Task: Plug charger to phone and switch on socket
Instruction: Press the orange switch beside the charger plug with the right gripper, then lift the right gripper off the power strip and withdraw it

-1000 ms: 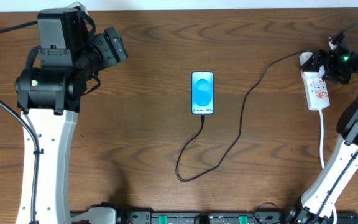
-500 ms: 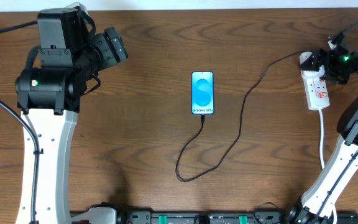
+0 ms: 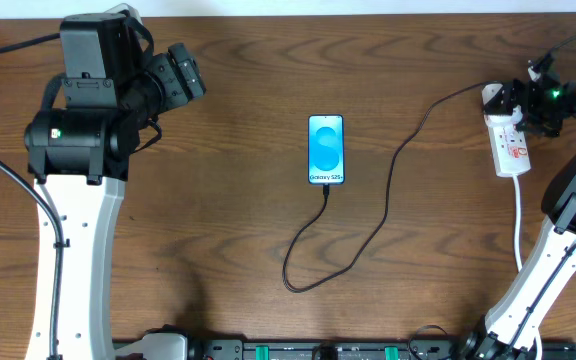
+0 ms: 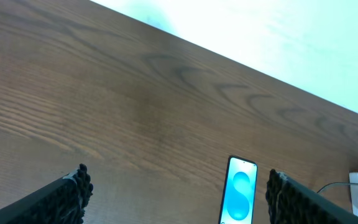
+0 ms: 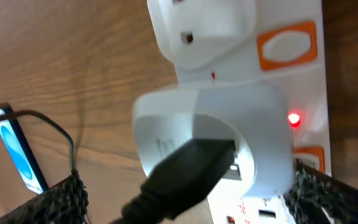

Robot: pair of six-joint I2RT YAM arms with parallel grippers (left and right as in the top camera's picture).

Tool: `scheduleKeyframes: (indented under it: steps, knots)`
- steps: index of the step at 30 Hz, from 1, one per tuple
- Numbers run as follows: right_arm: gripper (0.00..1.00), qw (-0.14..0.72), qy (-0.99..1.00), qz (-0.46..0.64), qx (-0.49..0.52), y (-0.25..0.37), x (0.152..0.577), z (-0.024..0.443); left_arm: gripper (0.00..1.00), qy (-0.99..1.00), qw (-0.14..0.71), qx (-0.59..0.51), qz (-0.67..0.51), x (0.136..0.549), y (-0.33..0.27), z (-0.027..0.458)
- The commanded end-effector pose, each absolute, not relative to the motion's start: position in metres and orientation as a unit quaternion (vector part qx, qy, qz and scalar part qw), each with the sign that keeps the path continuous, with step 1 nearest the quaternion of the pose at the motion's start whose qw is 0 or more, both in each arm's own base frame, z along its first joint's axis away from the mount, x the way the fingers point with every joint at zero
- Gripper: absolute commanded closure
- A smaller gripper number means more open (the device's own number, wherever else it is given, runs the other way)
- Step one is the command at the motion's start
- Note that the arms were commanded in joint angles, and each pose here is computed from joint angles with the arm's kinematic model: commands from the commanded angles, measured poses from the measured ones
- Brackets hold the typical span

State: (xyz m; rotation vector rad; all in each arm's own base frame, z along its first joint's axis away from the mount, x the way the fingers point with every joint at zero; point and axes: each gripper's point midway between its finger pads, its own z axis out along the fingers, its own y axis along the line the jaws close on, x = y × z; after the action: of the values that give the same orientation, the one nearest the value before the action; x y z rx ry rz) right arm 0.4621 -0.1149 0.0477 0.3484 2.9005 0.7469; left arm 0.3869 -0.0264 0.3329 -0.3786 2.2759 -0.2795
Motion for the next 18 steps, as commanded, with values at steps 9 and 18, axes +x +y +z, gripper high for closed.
scheduleKeyframes:
  steps: [9,18]
  knots:
    - [0.01,0.042,0.975,0.164,0.143,-0.139,0.440,0.084,0.09,0.898,0.404,-0.145,-0.097,0.387,-0.022,0.336]
    - [0.01,0.122,0.973,0.143,0.134,-0.128,0.432,0.173,0.09,0.898,0.404,-0.145,-0.097,0.387,-0.022,0.336]
